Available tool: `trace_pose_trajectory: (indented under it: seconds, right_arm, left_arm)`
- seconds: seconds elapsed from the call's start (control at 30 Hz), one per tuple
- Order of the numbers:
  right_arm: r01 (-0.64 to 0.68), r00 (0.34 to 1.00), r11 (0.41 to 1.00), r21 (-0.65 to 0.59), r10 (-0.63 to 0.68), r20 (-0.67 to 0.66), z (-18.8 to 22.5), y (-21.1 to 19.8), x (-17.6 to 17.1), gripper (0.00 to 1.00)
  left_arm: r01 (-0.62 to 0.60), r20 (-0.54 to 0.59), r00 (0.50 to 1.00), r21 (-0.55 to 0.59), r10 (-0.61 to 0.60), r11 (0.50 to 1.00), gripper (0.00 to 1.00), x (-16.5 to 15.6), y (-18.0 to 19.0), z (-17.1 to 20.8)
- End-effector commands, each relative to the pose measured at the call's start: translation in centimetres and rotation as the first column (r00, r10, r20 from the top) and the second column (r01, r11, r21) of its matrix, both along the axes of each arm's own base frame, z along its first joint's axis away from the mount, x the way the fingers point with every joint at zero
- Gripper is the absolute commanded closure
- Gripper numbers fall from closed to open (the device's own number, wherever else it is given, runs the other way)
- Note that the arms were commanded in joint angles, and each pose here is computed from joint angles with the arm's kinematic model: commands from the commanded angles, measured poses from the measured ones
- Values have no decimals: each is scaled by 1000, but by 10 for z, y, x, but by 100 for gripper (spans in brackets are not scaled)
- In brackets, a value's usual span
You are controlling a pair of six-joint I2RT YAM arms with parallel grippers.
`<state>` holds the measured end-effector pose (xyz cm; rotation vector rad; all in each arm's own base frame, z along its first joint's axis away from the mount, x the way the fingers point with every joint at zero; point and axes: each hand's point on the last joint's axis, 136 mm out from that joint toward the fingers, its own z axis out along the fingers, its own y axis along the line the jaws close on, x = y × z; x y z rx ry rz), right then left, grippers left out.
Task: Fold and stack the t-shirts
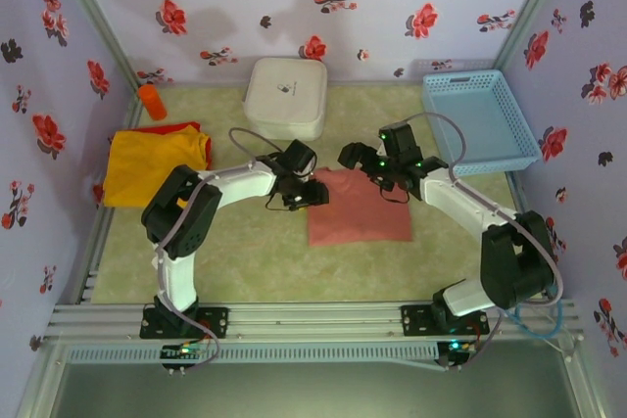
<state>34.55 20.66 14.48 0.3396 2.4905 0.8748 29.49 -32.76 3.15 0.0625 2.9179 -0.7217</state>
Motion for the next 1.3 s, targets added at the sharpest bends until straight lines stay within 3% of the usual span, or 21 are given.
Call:
trace_pose_trajectory:
  seconds: [0.0, 0.17, 0.33, 0.57, 1.0, 1.27]
  right_arm:
    - [-4, 1000, 1000, 7, 4, -14, -1, -3, -6, 1]
    - [-5, 1000, 1000, 7, 5, -22, -4, -4, -7, 1]
    - [-4, 999, 1000, 10, 5, -36, -8, -4, -8, 2]
    - [-7, 999, 1000, -17, 6, -52, -13, -9, -12, 2]
    - [-11, 999, 999, -43, 9, -46, -13, -16, -18, 2]
    - [-5, 999, 999, -38, 3, -48, -15, -16, -17, 3]
  left_arm:
    - [-6, -15, 1000, 105, 8, 994, 47, -9, 18, -6]
    - [-27, 16, 1000, 170, 25, 985, 47, -10, 35, 13]
    - [-16, -10, 1000, 196, 18, 980, 46, -10, 36, 9]
    - [10, -40, 999, 89, -6, 996, 46, -6, 4, -2]
    - [32, -76, 997, 15, -31, 999, 47, -5, -19, -6]
    - [23, -86, 996, -7, -23, 1000, 62, -6, -25, -15]
